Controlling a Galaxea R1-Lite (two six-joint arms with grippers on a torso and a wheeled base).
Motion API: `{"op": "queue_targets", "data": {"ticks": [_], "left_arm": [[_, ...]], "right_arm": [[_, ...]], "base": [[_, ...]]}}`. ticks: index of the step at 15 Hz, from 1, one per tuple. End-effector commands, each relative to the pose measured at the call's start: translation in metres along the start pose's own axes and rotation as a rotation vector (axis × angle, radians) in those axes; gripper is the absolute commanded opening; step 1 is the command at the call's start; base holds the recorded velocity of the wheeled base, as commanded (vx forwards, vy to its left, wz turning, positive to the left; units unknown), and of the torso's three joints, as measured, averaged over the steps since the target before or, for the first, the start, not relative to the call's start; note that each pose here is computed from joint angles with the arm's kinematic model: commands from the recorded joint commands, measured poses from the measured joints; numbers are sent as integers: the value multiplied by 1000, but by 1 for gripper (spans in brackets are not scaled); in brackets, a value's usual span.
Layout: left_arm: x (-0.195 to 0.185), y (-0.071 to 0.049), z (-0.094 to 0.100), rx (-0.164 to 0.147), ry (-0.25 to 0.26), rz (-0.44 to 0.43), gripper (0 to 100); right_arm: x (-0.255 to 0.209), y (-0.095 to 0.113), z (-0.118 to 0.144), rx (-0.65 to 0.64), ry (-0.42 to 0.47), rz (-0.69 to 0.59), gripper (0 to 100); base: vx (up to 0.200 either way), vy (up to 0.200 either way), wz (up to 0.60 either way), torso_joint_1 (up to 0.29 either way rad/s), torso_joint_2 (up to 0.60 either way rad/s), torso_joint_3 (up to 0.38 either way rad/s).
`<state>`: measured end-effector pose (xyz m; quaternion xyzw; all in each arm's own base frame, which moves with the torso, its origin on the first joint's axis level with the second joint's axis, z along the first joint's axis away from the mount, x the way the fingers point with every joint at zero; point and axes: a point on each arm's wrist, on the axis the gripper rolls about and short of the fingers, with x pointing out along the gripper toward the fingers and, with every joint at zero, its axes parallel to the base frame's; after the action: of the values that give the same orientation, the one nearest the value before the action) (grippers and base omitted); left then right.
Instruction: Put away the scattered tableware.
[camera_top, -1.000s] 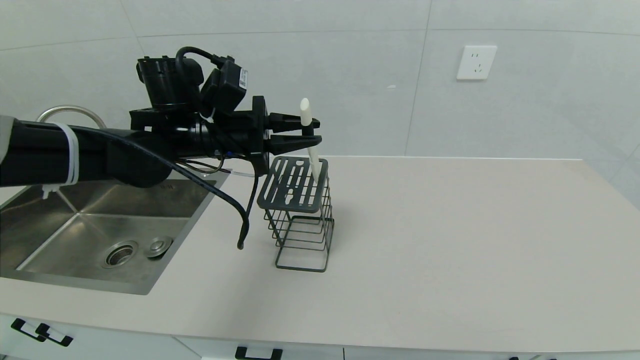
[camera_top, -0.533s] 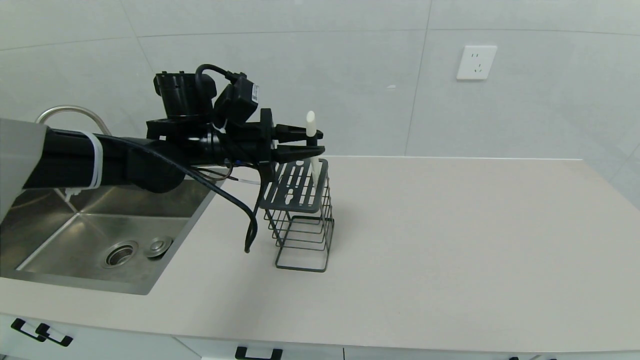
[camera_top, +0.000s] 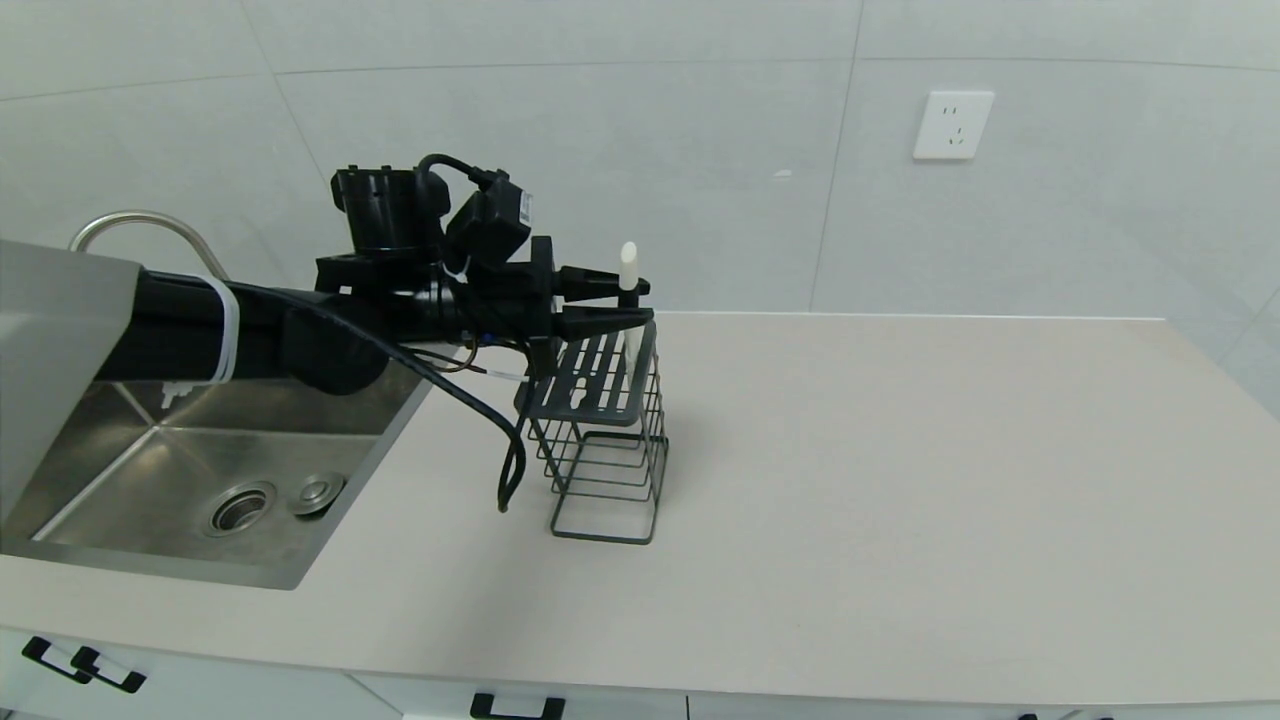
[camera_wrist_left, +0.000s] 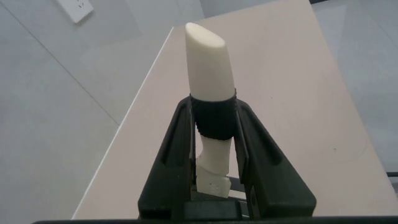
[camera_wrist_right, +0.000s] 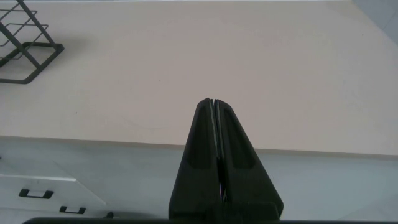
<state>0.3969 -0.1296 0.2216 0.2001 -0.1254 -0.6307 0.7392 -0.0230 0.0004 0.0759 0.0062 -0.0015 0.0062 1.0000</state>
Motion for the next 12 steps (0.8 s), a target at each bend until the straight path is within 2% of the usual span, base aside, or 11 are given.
{"op": "queue_targets", "data": {"ticks": [1, 9, 12], "left_arm": [[1, 0, -5, -9, 6, 1, 0], [1, -3, -18, -36, 24, 4, 0], [0, -4, -25, -30, 19, 13, 0]], "right_arm": [[0, 0, 0, 0, 1, 1, 0], [0, 0, 0, 0, 1, 1, 0], [0, 0, 0, 0, 1, 0, 0]], "base": [[0, 0, 0, 0, 0, 0], [0, 0, 0, 0, 0, 0], [0, 0, 0, 0, 0, 0]]}}
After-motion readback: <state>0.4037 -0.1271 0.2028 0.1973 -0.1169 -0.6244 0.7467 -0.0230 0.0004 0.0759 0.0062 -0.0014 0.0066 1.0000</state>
